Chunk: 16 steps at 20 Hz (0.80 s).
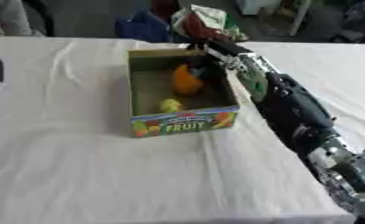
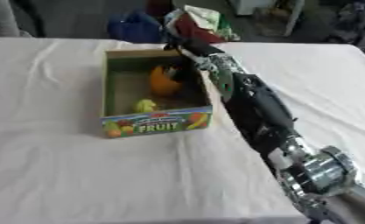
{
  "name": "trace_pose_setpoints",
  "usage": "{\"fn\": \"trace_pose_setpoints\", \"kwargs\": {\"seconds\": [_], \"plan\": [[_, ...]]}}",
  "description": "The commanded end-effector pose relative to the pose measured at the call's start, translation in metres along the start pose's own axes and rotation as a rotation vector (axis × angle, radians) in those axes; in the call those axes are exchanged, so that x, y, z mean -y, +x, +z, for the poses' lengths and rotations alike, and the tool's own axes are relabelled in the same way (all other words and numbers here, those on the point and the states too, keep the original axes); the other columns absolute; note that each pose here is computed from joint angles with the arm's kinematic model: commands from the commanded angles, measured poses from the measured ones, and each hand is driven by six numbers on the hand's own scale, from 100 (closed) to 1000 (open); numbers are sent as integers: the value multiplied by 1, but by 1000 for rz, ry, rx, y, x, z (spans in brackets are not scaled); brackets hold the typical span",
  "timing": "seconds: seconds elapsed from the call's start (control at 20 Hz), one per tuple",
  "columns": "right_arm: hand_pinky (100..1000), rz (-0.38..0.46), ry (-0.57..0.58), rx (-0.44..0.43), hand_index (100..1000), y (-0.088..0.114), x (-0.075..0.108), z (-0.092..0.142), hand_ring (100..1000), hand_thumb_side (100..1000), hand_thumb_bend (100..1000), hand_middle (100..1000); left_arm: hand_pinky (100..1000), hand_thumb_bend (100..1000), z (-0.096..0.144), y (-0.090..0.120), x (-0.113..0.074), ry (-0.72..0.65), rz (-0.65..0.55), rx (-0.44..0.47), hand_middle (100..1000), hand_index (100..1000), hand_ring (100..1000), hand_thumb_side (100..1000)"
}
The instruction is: Pick up objects on the table and place them in the box.
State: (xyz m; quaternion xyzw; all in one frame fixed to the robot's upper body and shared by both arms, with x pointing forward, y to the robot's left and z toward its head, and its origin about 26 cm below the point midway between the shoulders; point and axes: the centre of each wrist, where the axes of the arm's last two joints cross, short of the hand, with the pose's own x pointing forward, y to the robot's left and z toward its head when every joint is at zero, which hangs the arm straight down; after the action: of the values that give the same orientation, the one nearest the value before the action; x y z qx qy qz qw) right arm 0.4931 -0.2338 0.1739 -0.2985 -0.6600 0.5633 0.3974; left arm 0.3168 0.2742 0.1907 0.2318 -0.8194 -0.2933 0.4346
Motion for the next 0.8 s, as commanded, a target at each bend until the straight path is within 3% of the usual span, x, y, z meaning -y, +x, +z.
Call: {"fn": "trace_pose_setpoints", "kwargs": {"seconds": [0.05,0.3,0.35,0.4,0.55,0.65,0.7,0.8], "plan": [[828,32,-108,47,922,-3,48,15,884,507,100,855,620,229,0,0,-10,23,-36,4,595,799,592,670],[791,-79,-319,106,889,-7,78,57,857,410,100,786,619,219,4,-6,-10,51,-27,-26,596,803,592,674],[783,-125,-371,103,882,-9,80,68,851,421,100,772,620,218,5,-8,-11,59,-25,-33,597,804,593,674],[769,-173,-415,98,871,-9,80,78,844,494,100,754,619,214,7,-9,-11,67,-24,-38,597,804,593,673],[750,-357,-533,66,860,-11,71,105,834,555,100,733,616,140,11,-12,-12,97,-13,-58,598,806,592,707],[741,-437,-592,45,848,-10,63,119,823,603,100,712,614,103,14,-15,-11,112,5,-75,599,810,592,724],[735,-477,-623,31,838,-9,57,125,814,663,100,696,613,100,15,-16,-9,119,15,-84,600,811,592,735],[730,-570,-675,2,830,-7,43,136,809,694,100,684,611,100,18,-19,-7,134,36,-100,600,812,592,746]]}}
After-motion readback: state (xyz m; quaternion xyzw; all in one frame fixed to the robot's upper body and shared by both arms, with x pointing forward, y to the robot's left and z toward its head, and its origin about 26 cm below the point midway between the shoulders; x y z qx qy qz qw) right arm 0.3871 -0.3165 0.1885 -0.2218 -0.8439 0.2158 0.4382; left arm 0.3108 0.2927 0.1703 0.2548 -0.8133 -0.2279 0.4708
